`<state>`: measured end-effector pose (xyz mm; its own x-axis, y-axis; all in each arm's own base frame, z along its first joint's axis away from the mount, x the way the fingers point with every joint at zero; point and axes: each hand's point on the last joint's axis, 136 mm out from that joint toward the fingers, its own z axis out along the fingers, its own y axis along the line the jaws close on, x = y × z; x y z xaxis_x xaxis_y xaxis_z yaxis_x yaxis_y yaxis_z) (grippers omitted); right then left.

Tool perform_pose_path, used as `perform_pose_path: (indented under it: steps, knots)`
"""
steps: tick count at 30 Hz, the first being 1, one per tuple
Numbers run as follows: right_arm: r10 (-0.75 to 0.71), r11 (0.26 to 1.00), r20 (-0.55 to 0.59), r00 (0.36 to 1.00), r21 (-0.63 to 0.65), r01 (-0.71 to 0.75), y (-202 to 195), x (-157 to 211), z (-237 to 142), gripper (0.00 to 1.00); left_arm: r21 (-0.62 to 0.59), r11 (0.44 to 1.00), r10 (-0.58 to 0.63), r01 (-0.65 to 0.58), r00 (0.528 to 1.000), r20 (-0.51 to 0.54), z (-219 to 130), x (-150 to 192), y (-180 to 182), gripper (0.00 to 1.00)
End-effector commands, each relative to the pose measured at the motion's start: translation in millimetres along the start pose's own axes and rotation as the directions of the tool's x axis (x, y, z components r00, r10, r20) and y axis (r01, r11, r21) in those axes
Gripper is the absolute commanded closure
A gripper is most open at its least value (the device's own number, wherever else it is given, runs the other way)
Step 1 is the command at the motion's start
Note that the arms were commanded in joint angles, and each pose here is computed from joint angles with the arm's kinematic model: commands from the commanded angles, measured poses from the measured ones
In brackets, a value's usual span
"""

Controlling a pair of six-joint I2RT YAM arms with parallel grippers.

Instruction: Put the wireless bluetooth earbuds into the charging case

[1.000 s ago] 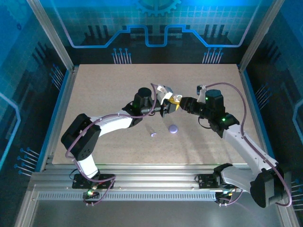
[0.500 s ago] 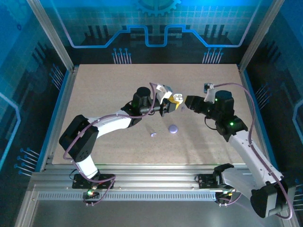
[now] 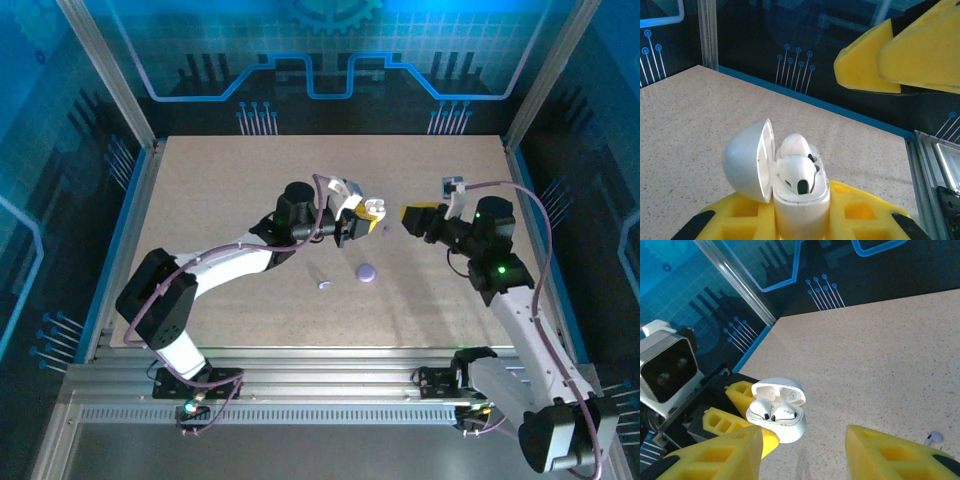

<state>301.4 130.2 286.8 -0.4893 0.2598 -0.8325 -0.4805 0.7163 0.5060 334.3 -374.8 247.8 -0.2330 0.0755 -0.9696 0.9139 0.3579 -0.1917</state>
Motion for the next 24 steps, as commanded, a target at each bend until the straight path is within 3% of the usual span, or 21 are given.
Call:
perform_pose_path:
  steps: [1,7,14,24]
  knots:
    - [-0.158,0.982,0.038,0.987,-0.099,0.161,17,-7,-10,0.51,0.057,0.998,0.041,-0.041,0.999,0.008,-6,-9,-16,0.81]
    - [-0.319,0.927,0.027,0.948,-0.202,0.317,27,3,-13,0.46,0.081,0.995,0.058,-0.057,0.998,-0.004,-8,-13,-22,0.8]
    - [-0.534,0.808,0.072,0.843,-0.249,0.533,40,18,-26,0.44,0.092,0.993,0.079,-0.078,0.997,-0.006,-12,-13,-26,0.8]
    - [-0.626,0.723,0.052,0.778,-0.335,0.604,45,32,-31,0.44,0.171,0.974,0.151,-0.15,0.989,0.007,-18,-14,-42,0.8]
